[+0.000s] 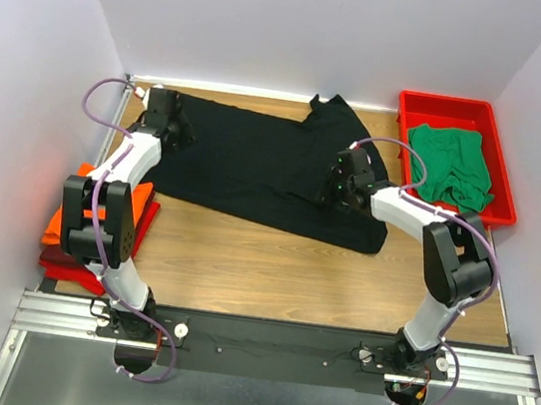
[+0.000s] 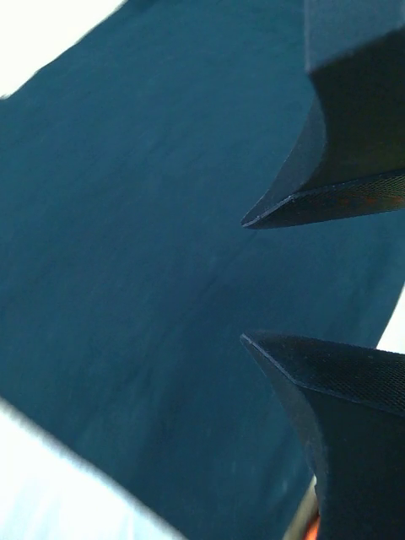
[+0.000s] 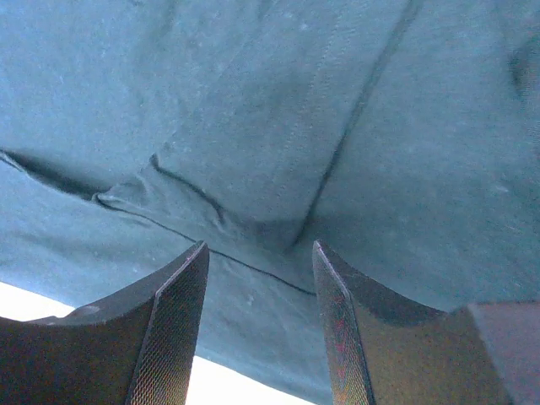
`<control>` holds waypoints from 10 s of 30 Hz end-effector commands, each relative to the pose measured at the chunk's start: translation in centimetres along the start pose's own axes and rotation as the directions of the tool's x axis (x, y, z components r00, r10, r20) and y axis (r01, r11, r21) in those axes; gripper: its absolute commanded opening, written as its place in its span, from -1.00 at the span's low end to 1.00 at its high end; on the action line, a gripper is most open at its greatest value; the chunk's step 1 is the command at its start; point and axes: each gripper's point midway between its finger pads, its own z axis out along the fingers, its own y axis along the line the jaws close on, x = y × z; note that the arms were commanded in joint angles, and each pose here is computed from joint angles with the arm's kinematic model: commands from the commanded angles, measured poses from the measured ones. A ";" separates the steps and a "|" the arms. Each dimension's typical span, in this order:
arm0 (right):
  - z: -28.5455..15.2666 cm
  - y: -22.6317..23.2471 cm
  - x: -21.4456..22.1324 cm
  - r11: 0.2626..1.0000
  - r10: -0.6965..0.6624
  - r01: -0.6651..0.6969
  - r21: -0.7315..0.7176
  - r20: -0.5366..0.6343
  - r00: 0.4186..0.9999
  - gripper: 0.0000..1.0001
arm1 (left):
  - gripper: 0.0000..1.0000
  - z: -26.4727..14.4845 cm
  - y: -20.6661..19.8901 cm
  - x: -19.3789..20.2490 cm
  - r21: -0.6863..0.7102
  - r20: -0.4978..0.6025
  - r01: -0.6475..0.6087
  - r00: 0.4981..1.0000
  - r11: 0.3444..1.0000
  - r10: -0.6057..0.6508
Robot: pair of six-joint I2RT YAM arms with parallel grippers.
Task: Fold and stack the t-shirts
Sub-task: Fold the tshirt
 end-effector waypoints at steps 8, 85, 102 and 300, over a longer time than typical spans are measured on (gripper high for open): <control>2.0 0.2 0.2 0.999 0.053 -0.053 0.011 -0.004 0.999 0.14 | 0.18 -3.5 -5.1 -0.7 0.188 0.050 -0.134 0.991 0.973 0.126; 2.5 0.2 -4.1 0.985 -0.155 0.143 0.095 0.128 0.980 -0.10 | 0.14 -1.4 -5.3 2.2 0.232 -0.033 -0.138 0.988 0.963 0.150; 6.1 0.4 -6.4 0.951 -0.284 0.259 0.171 0.142 0.948 -0.10 | 0.14 -1.4 -5.4 2.3 0.244 -0.036 -0.143 0.987 0.959 0.157; 6.3 -0.7 -21.3 0.982 -0.070 0.111 -0.154 0.250 0.966 0.78 | 0.47 10.8 0.0 -5.7 -0.392 0.090 0.032 0.996 0.919 0.004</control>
